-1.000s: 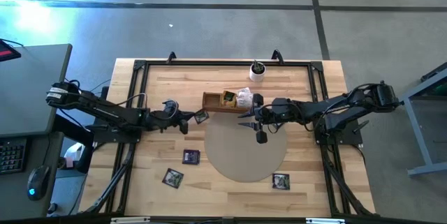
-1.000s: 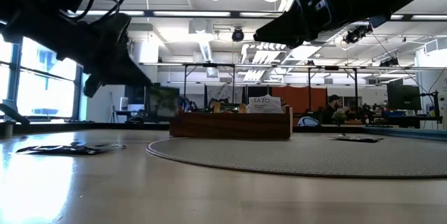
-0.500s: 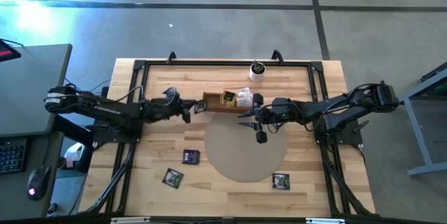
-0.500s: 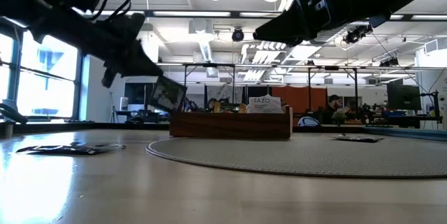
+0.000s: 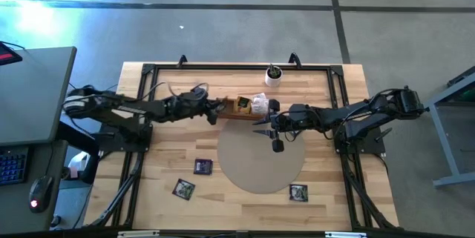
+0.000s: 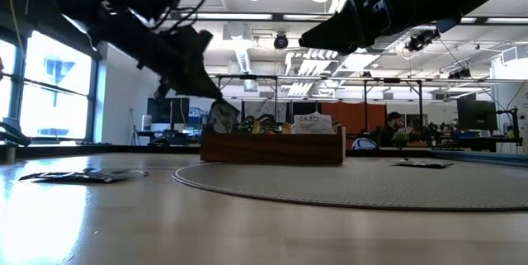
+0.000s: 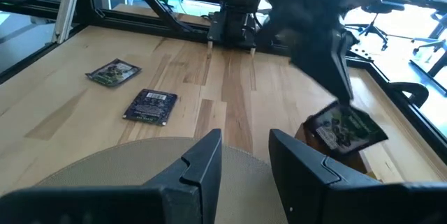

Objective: Pick & Place Tea
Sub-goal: Put the dark blue tea bag into the left section of the wooden organizer

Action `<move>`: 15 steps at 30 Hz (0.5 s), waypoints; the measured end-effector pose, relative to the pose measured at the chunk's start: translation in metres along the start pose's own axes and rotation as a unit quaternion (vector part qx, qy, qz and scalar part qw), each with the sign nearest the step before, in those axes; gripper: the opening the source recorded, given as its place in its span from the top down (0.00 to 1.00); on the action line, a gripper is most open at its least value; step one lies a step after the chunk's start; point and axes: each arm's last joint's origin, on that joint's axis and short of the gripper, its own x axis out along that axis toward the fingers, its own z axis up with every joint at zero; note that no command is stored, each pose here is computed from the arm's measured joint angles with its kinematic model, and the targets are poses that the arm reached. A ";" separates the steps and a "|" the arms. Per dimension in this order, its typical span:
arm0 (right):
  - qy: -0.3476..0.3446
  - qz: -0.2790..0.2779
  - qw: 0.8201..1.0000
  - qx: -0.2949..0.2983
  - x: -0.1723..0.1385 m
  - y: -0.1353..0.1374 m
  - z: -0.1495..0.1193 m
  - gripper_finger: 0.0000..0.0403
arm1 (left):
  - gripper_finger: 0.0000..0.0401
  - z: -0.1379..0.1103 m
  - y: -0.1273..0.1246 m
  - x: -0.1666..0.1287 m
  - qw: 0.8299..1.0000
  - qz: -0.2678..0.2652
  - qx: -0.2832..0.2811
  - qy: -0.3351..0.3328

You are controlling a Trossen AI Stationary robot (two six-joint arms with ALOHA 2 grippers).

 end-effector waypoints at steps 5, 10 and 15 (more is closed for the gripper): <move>0.001 0.000 1.000 0.000 0.000 0.000 0.000 0.71 | 1.00 0.000 -0.008 0.025 1.000 0.010 0.016 0.011; 0.002 0.000 1.000 0.000 0.000 0.000 0.000 0.71 | 1.00 0.013 -0.020 0.040 0.999 0.006 0.044 0.003; 0.002 0.000 1.000 0.003 0.000 0.000 0.000 0.71 | 1.00 0.026 -0.027 0.043 0.998 0.003 0.058 -0.008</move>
